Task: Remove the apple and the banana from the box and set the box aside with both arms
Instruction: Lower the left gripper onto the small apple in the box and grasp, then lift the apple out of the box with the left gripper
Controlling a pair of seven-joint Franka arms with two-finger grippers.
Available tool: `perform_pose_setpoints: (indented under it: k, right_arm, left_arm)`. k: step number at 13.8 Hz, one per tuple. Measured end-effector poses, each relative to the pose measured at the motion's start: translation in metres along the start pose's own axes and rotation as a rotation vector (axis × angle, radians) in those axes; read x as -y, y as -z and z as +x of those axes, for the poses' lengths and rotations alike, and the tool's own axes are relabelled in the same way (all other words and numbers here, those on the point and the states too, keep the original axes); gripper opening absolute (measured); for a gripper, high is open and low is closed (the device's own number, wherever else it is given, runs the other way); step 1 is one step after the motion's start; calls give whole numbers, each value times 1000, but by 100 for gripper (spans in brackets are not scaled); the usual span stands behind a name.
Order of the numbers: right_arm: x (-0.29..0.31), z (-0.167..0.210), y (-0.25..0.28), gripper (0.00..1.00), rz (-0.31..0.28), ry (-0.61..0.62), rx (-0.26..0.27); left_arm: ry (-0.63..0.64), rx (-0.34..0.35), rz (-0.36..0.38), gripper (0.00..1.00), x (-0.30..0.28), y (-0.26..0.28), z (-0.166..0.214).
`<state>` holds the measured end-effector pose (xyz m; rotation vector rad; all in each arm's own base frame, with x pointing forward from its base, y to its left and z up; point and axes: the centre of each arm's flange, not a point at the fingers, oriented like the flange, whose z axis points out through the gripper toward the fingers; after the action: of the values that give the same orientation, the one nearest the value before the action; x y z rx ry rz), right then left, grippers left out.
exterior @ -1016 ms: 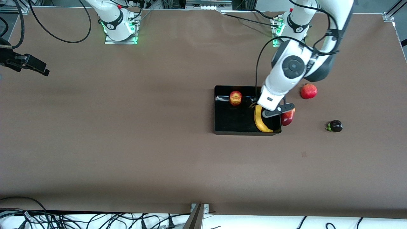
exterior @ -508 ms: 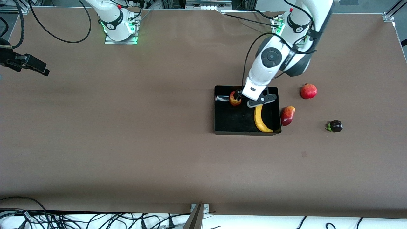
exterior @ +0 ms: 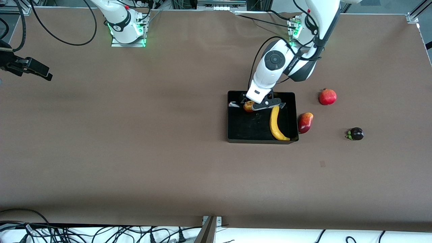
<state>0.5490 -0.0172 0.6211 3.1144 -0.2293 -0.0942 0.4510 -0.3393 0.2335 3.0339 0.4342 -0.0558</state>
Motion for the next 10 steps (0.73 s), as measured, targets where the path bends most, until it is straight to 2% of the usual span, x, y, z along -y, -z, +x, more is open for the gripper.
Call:
perform_pose_setpoints:
  k: [10]
  right_arm:
    - [0,0,0,100,0,0,0]
  left_arm:
    - [15,0,-19,100,0,-46,-3]
